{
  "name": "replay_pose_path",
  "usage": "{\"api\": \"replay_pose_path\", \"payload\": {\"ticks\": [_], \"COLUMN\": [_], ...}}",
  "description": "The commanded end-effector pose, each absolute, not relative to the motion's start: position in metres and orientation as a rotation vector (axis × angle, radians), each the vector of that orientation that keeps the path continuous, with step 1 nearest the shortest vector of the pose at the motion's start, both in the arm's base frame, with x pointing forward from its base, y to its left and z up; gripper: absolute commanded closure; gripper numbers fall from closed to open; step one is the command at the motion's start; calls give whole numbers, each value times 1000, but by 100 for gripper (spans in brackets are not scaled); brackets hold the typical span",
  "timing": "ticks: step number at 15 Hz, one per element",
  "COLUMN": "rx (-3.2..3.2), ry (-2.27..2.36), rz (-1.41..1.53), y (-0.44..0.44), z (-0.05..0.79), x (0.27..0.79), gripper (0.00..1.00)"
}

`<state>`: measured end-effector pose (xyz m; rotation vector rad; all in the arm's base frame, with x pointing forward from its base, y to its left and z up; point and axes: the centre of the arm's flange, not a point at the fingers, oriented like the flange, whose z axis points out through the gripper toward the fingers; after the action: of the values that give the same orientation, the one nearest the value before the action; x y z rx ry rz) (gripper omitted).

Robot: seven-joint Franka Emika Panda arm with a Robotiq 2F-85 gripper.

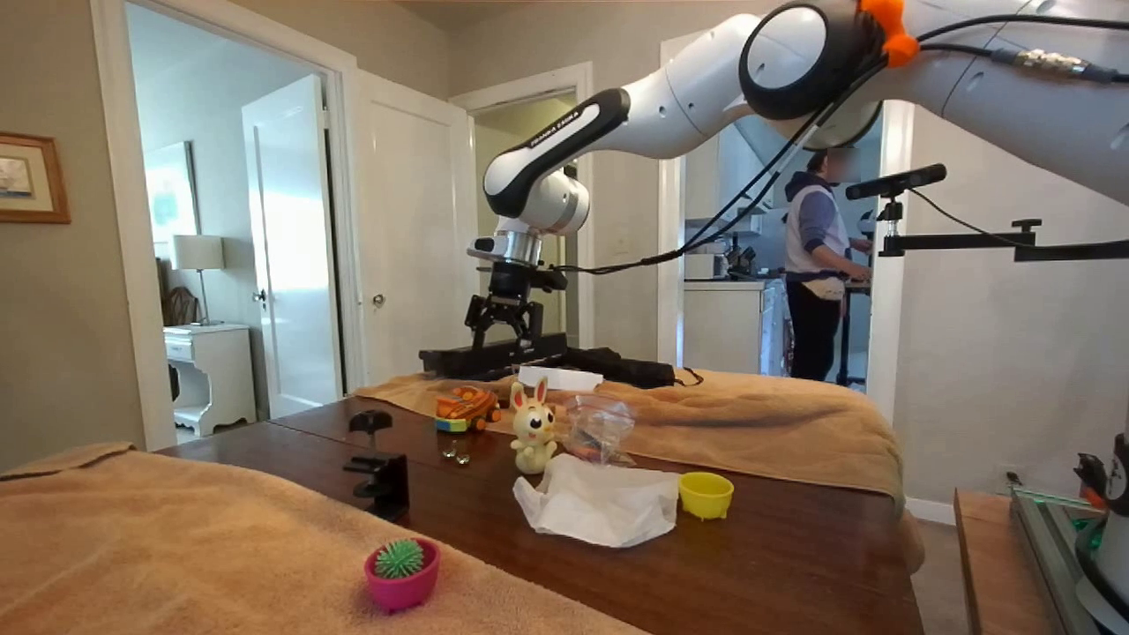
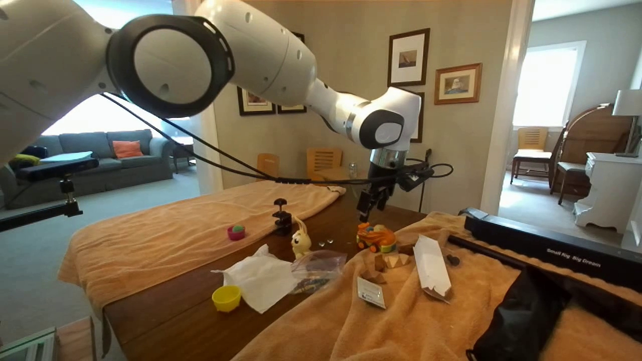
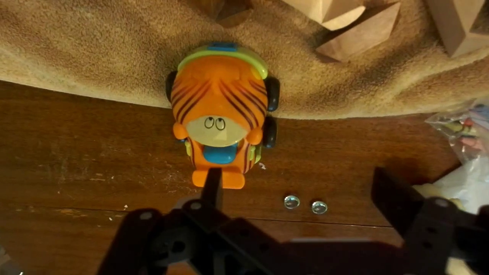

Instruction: Move the toy car to the left then forward

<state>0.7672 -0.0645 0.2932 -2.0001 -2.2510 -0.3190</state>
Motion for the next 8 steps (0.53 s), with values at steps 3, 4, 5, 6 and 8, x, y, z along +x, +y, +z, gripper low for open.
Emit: {"api": "replay_pose_path", "payload": {"ticks": [3,4,5,6,8], "rx": [-1937,-1927,-1918,-1911,-1898], "ry": [-2363,-2372,-2383,-2391,-2403], "rz": [-345,-354,-357,-355,-353], "y": [-67,-67,-66,-65,-63], "z": [277,274,271,269,263], "x": [803,806,808,810,815], "gripper": [0,0,0,0,0]}}
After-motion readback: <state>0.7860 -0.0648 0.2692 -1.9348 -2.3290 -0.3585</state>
